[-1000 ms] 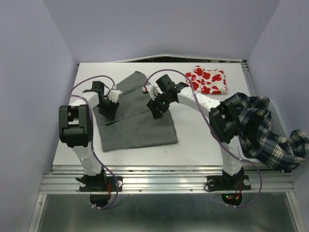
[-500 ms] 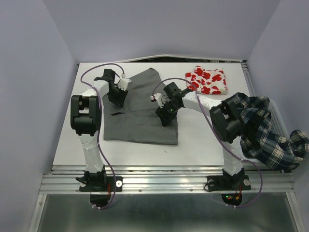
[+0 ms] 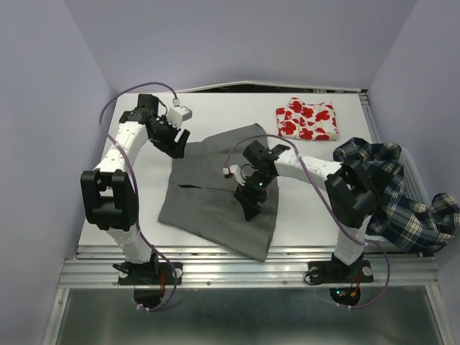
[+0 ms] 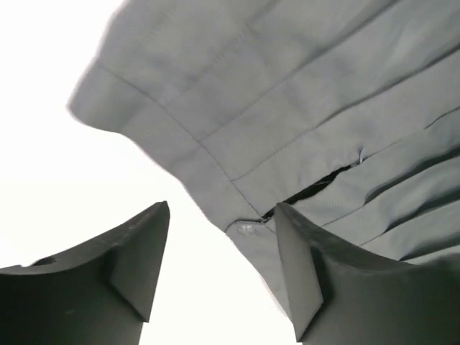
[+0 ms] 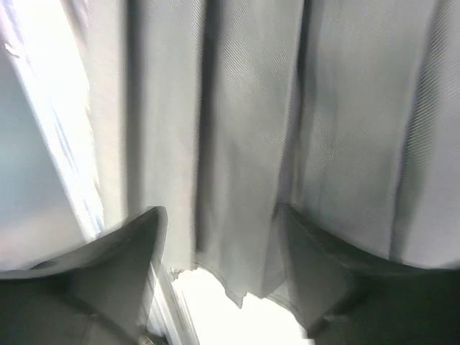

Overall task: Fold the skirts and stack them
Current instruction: Fold the skirt

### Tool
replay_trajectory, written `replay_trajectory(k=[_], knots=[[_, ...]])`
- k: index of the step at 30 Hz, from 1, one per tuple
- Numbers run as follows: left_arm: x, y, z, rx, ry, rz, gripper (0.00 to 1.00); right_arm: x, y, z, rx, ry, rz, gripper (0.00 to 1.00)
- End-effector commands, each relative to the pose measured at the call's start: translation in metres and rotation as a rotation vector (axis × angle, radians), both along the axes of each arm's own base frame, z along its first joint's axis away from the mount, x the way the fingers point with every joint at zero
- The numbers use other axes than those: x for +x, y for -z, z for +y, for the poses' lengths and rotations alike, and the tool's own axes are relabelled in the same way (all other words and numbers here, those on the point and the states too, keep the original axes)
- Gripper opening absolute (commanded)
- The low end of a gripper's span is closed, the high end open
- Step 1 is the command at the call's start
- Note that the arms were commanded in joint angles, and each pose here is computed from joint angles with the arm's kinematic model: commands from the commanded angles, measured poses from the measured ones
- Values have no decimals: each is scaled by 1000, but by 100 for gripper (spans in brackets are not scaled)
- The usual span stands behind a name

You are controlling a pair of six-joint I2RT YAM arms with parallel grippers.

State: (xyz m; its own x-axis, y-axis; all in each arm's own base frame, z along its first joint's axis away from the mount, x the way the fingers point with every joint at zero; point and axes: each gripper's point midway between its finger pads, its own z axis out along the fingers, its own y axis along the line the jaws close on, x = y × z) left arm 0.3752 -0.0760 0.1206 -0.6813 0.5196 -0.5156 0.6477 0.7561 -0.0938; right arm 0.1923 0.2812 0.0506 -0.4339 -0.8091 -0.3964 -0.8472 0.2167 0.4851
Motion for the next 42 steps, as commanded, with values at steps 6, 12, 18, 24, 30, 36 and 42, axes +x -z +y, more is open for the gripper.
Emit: replay_trajectory(k=[6, 12, 18, 24, 30, 36, 42], knots=[[74, -84, 23, 58, 81, -322, 99, 212, -153, 23, 214, 286, -515, 100], [119, -37, 1, -48, 186, -184, 85, 354, -142, -22, 118, 245, -827, 99], [131, -4, -11, -109, 265, -146, 79, 396, -70, -33, 74, 143, -975, 100], [122, 28, -9, -91, 272, -78, 79, 387, -30, -24, 133, 105, -878, 100], [105, 58, 3, -29, 279, -3, 77, 368, 18, -31, 92, 18, -800, 80], [91, 78, 6, -24, 298, 73, 51, 348, 34, -38, 66, -59, -739, 58], [93, 76, 3, -45, 255, 56, 17, 376, 29, -38, 35, 32, -795, 1]])
